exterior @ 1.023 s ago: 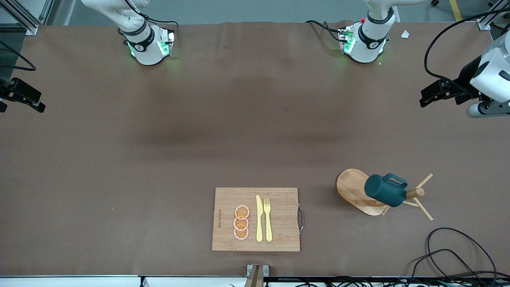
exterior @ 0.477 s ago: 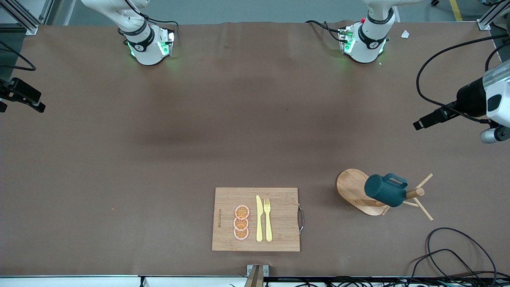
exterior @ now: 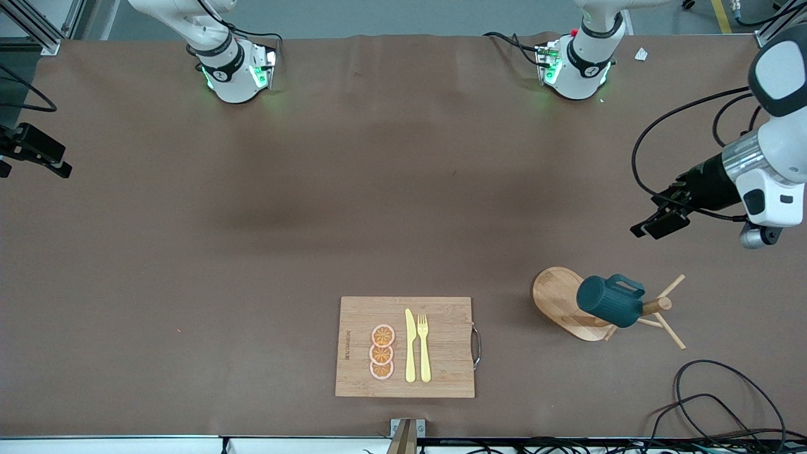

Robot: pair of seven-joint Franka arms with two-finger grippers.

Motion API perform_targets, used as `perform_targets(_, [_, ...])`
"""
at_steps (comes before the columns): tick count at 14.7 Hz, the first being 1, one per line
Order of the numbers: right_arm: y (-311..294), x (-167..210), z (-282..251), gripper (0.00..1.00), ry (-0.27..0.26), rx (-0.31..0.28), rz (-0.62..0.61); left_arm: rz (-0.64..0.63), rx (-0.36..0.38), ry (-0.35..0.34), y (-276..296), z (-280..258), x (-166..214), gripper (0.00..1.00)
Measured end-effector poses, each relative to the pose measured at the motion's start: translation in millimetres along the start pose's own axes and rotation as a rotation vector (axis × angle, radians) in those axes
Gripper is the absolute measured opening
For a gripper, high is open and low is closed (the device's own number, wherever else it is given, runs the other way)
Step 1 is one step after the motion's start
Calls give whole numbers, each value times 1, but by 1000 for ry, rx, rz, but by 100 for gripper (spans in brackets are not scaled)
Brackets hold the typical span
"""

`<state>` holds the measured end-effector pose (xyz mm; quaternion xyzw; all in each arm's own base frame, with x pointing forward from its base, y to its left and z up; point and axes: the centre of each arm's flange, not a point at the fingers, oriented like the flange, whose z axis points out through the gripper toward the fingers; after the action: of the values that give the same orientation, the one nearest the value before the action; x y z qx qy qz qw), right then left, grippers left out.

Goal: Transfer cup from left to right arm and place
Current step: 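Reach the left gripper to the teal mug on the wooden stand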

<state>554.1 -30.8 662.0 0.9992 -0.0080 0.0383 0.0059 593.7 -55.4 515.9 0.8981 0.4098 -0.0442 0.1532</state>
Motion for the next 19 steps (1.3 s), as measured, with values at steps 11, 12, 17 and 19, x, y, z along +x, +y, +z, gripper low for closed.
perform_targets(11, [0, 0, 0, 100, -1, 0, 0, -260, -186, -69, -15, 67, 58, 100])
perform_targets(12, [0, 0, 0, 100, -1, 0, 0, -272, -194, -83, -13, 72, 63, 100])
perform_targets(17, [0, 0, 0, 100, -1, 0, 0, -309, -242, -125, 3, 83, 80, 100])
perform_targets(19, [0, 0, 0, 100, -1, 0, 0, -328, -271, -147, 9, 84, 84, 100])
